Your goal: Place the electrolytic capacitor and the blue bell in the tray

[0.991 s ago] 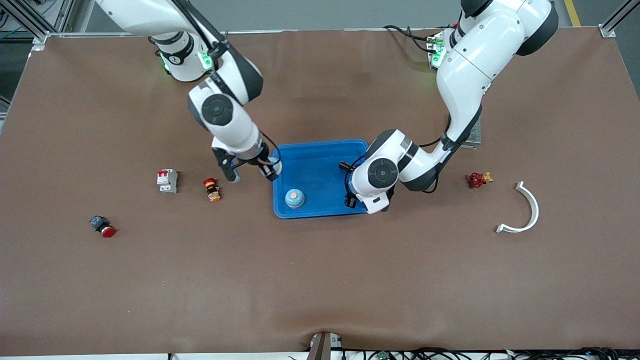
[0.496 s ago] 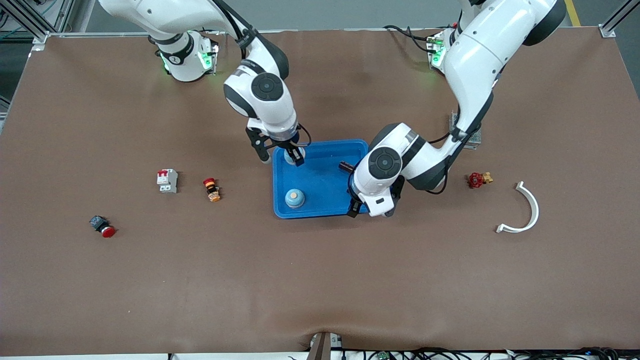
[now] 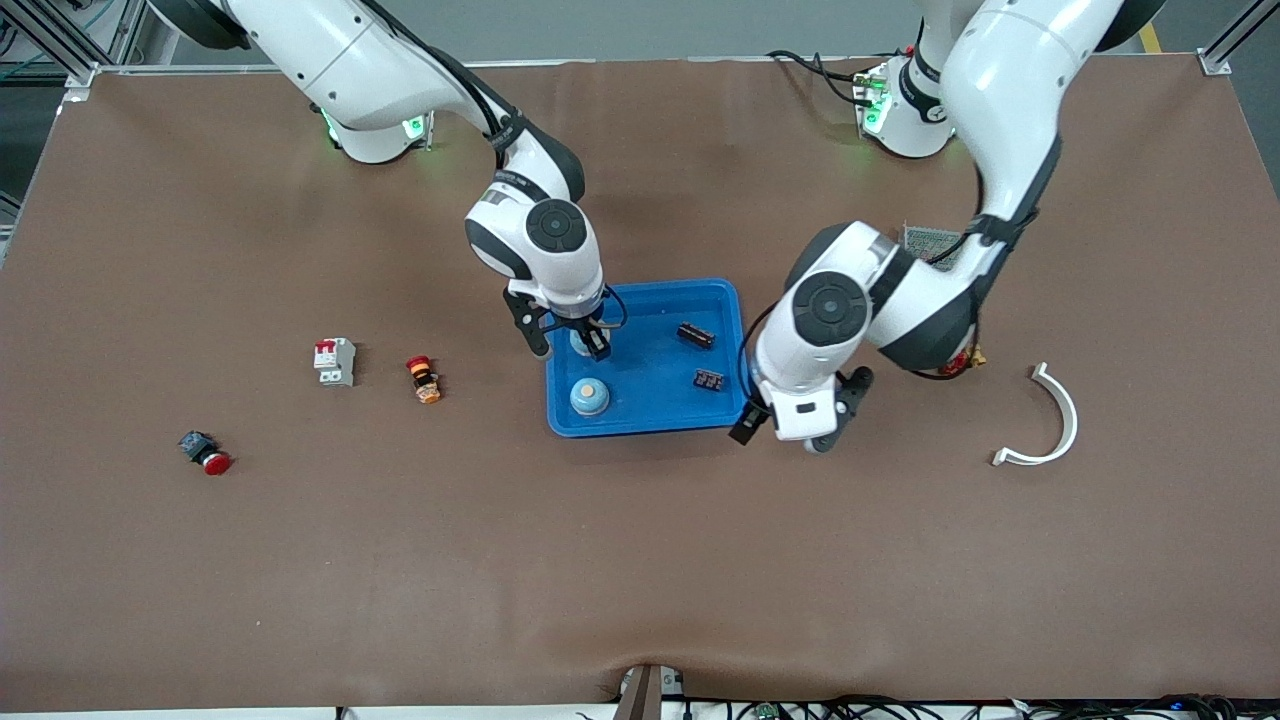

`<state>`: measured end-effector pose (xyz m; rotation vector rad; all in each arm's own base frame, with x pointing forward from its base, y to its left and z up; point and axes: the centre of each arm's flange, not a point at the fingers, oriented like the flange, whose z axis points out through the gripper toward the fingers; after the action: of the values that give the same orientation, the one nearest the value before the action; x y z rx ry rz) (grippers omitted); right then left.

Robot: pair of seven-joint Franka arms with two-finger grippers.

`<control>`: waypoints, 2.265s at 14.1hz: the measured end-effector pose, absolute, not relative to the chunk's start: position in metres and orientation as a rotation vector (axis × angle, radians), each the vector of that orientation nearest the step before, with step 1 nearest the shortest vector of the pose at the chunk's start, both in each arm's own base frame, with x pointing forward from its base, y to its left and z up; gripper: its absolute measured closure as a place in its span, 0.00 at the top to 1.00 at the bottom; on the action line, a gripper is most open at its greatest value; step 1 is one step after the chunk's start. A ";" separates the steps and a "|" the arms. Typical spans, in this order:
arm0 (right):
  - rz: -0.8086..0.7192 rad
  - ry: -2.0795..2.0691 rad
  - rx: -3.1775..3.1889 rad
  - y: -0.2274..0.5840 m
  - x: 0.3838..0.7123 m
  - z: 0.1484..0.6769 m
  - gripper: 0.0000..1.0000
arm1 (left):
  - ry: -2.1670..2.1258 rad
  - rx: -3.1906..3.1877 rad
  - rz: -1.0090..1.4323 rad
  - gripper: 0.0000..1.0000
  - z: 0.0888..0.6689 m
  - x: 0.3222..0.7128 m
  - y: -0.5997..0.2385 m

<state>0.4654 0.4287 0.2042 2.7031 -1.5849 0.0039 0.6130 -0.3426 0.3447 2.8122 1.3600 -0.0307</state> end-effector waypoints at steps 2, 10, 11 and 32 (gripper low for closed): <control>-0.006 -1.574 2.699 0.429 0.466 0.193 0.68 | 1.301 2.856 -0.015 1.00 0.363 0.618 -0.324; -0.009 -1.541 2.713 0.438 0.461 0.185 0.69 | 1.047 3.007 -0.002 1.00 0.403 0.624 -0.279; 0.000 -1.535 2.718 0.438 0.461 0.186 0.74 | 1.014 3.022 0.002 1.00 0.409 0.624 -0.274; -0.207 -0.847 2.918 0.305 0.589 0.332 1.00 | 0.595 3.163 0.094 1.00 0.535 0.623 -0.140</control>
<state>0.5889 0.3050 0.3316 2.9184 -0.8474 -0.2070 0.6227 -0.1402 0.5345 3.1626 0.5954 0.0943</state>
